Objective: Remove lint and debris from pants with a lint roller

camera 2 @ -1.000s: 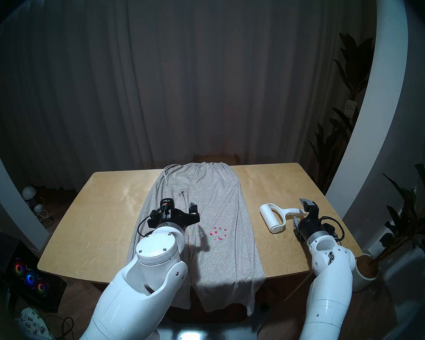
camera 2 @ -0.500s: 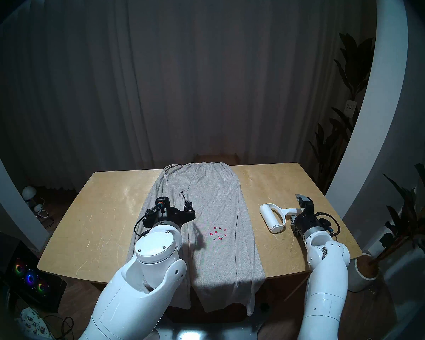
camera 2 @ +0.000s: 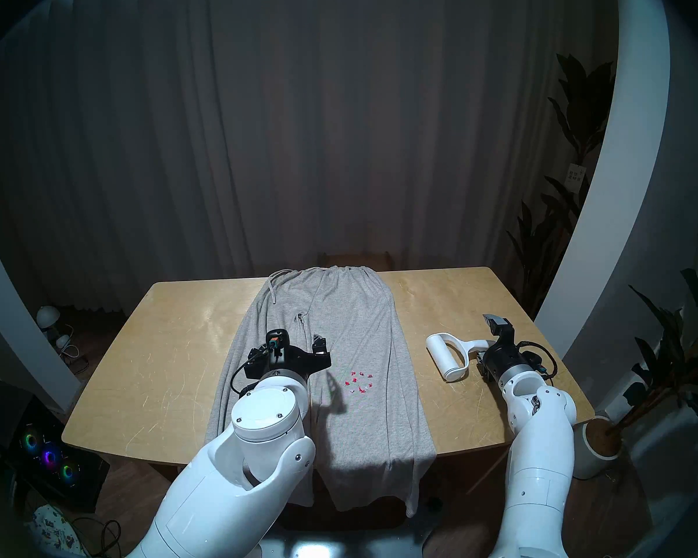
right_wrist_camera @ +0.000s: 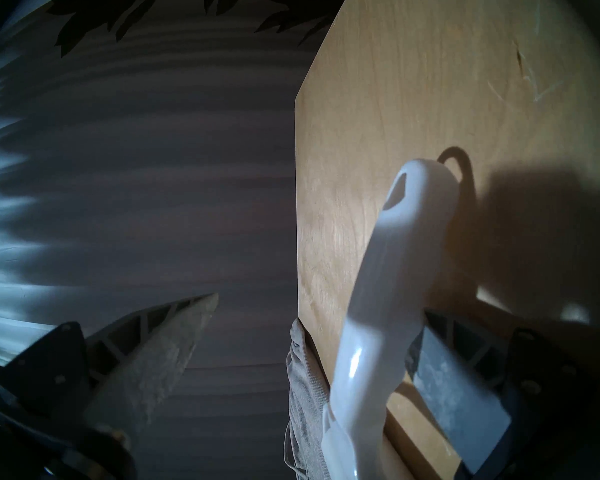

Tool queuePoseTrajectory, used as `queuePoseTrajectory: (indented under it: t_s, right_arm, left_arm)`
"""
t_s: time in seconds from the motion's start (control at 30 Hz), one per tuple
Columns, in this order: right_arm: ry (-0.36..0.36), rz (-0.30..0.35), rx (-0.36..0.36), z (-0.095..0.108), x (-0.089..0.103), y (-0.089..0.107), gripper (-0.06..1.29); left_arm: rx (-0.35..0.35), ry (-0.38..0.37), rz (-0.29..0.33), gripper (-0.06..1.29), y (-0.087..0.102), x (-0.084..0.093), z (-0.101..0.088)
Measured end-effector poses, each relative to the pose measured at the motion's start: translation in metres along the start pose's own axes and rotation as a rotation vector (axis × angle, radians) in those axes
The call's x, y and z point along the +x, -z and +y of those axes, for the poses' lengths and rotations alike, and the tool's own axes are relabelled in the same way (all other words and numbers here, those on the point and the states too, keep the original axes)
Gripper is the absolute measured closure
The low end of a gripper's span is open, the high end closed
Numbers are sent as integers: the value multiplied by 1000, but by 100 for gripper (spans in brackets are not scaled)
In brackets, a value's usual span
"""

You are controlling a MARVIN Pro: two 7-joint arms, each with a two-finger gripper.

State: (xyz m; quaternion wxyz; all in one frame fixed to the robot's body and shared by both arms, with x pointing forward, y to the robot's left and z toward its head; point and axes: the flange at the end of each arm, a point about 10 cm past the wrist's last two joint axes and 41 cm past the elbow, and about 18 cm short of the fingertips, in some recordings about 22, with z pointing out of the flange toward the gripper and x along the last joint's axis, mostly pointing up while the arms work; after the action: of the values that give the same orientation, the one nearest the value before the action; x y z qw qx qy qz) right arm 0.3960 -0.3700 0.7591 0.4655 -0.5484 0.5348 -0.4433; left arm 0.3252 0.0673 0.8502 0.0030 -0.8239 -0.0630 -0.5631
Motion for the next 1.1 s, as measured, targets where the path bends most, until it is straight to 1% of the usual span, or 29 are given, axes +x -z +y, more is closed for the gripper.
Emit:
queuePoseTrajectory:
  t_s: [0.23, 0.4, 0.47, 0.6, 0.7, 0.73, 0.77, 0.8, 0.83, 0.87, 0.9, 0.97, 1.0, 1.1]
  right_arm:
    - [9, -17, -19, -3, 1, -7, 3]
    - [12, -27, -27, -4, -2, -13, 3]
    - [14, -33, -31, -4, -4, -14, 4]
    - [20, -38, -38, -5, -5, -16, 5]
    - [26, -42, -42, -5, -6, -16, 16]
    - [28, -44, -43, -5, -6, -16, 27]
    - [28, -44, -44, -5, -6, -16, 33]
    - [30, -45, -45, -5, -6, -16, 48]
    - [31, -46, -45, -5, -6, -16, 50]
    - [32, -46, -46, -5, -6, -16, 66]
    - [32, -46, -46, -5, -6, -16, 69]
    - [33, -47, -47, -5, -6, -16, 82]
    - [33, -47, -47, -5, -6, -16, 86]
    - [34, -49, -48, -6, -6, -16, 90]
  left_arm:
    - [17, 4, 5, -1, 0, 1, -1]
    - [14, 3, 4, -1, 0, 2, -1]
    - [-5, -3, -3, -1, 0, 2, -1]
    - [-73, -28, -30, -1, 4, -2, 3]
    - [-114, -47, -44, -1, 6, -6, 7]
    - [-124, -53, -48, -1, 7, -7, 7]
    - [-127, -55, -50, -1, 7, -7, 7]
    - [-132, -60, -51, -1, 7, -8, 7]
    - [-134, -62, -51, -1, 7, -8, 7]
    - [-137, -65, -50, -1, 7, -8, 7]
    - [-139, -66, -49, -1, 7, -8, 7]
    - [-142, -67, -43, -1, 7, -8, 6]
    - [-143, -66, -40, -1, 7, -8, 6]
    - [-150, -52, -21, -1, 6, -6, 5]
